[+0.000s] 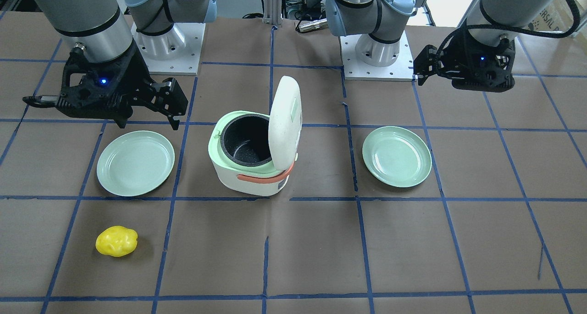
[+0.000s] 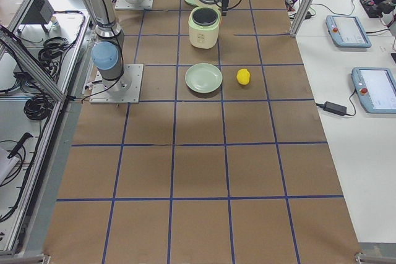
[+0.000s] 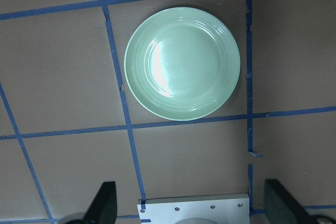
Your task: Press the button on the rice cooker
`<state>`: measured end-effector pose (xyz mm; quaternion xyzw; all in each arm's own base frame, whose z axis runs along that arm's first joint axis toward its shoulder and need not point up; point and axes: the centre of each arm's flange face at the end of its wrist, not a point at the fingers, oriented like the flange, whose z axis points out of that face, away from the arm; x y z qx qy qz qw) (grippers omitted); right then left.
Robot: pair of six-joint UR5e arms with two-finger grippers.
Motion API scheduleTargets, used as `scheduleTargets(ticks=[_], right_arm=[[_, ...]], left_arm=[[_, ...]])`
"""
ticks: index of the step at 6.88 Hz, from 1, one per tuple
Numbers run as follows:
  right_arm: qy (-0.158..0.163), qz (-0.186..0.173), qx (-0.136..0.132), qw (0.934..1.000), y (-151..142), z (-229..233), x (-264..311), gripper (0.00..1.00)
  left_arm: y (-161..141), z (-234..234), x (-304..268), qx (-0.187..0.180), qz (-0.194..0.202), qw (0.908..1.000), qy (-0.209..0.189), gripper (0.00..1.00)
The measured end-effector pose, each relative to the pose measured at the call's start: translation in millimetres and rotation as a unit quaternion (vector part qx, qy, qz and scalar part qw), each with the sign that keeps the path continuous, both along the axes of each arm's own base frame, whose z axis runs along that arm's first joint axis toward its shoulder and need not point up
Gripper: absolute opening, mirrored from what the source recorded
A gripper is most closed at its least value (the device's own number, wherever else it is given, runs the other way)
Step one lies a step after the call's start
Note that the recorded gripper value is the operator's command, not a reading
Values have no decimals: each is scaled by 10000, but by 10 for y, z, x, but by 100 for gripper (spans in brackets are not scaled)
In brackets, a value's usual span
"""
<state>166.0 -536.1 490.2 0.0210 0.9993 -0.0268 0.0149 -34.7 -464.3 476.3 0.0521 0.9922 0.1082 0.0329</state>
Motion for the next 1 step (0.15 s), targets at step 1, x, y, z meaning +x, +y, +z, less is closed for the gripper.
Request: scheduleTargets(ticks=[1], right_arm=[[0, 2, 7, 10000, 11, -8, -1, 100]], left_arm=[[0, 0, 0, 0, 0, 10000, 0, 100]])
